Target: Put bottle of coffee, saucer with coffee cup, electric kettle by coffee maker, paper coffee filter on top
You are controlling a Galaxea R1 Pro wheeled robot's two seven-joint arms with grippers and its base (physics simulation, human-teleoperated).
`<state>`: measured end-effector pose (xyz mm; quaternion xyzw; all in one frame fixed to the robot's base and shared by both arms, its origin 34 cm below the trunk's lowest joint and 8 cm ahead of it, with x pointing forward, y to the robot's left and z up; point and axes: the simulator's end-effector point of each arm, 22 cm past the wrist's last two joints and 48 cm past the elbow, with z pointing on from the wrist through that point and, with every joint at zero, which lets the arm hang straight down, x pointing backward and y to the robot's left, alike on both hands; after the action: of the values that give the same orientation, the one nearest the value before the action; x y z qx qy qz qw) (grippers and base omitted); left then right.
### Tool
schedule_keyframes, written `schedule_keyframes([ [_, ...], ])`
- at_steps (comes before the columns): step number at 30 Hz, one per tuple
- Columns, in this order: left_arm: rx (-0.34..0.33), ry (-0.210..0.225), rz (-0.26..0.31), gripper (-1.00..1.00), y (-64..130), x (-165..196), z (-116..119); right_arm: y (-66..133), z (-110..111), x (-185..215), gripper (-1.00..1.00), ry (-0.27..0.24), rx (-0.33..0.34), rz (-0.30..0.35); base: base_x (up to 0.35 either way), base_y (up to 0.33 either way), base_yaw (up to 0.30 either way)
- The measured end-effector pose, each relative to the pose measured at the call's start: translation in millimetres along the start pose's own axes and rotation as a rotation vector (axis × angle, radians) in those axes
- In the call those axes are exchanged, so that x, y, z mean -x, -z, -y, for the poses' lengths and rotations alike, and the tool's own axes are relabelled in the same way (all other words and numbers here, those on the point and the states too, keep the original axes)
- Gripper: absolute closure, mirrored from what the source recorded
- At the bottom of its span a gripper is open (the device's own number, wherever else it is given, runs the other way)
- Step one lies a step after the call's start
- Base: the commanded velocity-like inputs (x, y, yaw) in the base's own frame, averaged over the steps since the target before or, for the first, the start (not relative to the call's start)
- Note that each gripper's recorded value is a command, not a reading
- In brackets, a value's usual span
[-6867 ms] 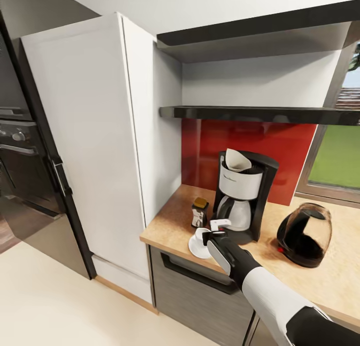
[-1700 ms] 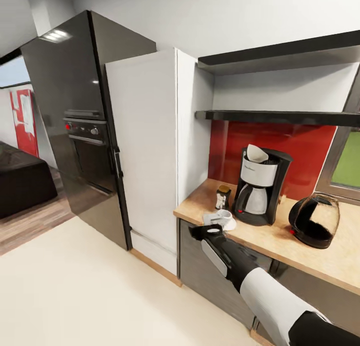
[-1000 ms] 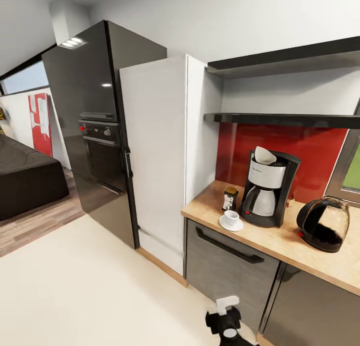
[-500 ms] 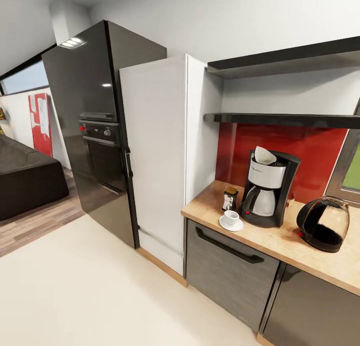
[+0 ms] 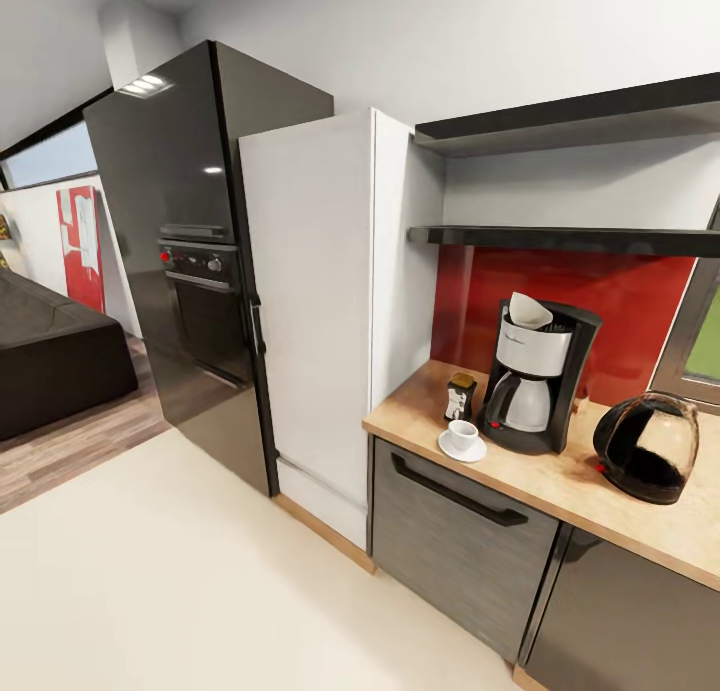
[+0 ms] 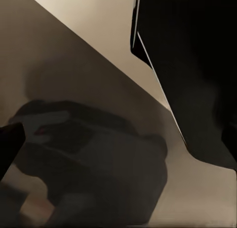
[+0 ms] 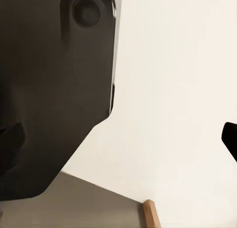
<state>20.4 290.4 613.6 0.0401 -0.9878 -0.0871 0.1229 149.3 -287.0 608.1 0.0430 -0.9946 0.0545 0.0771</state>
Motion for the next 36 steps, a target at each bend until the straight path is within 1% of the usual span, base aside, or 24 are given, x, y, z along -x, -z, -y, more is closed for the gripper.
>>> schedule_keyframes([
  [13, 0.008, 0.002, -0.009, -1.0, -0.6, -1.5, -5.6, -0.6, 1.4, -3.5, -1.0, 0.008, -0.006, -0.006, 0.0, 0.0, 0.0],
  [20, 0.011, 0.0, -0.008, -1.0, -0.8, -1.1, -7.7, -0.5, 2.2, 0.1, -1.0, 0.001, -0.006, 0.008, 0.0, 0.0, 0.0],
  [21, 0.011, 0.0, -0.008, -1.0, -0.8, -1.0, -8.0, -0.4, 2.0, 2.4, -1.0, 0.0, -0.005, 0.018, 0.0, 0.0, 0.0],
  [22, 0.011, -0.001, -0.007, -1.0, -0.9, -0.9, -8.1, -0.1, 1.2, 10.3, -1.0, -0.005, -0.004, 0.053, 0.0, 0.0, 0.0],
  [23, 0.012, -0.001, -0.007, -1.0, -0.9, -0.9, -8.3, 0.2, 1.1, 14.1, -1.0, -0.007, -0.004, 0.069, 0.0, 0.0, 0.0],
  [24, 0.012, -0.001, -0.007, -1.0, -0.9, -0.8, -8.7, 1.1, 0.8, 23.4, -1.0, -0.01, -0.003, 0.112, 0.0, 0.0, 0.0],
  [27, 0.012, -0.001, -0.006, -1.0, -0.9, -0.4, -8.8, 3.3, 1.1, 38.6, -1.0, -0.017, -0.003, 0.181, 0.0, 0.0, 0.0],
  [32, 0.009, 0.003, 0.011, -1.0, -0.6, 3.8, -6.8, 5.9, -0.4, 50.3, -1.0, -0.025, 0.0, 0.234, 0.0, 0.0, 0.0],
  [35, 0.006, 0.009, 0.038, -1.0, -0.2, 9.6, -4.5, 9.8, -8.8, 62.9, -1.0, -0.029, 0.016, 0.275, 0.0, 0.0, 0.0],
  [36, 0.006, 0.013, 0.05, -1.0, -0.1, 12.2, -4.6, 12.3, -13.2, 70.5, -1.0, -0.03, 0.024, 0.298, 0.0, 0.0, 0.0],
])
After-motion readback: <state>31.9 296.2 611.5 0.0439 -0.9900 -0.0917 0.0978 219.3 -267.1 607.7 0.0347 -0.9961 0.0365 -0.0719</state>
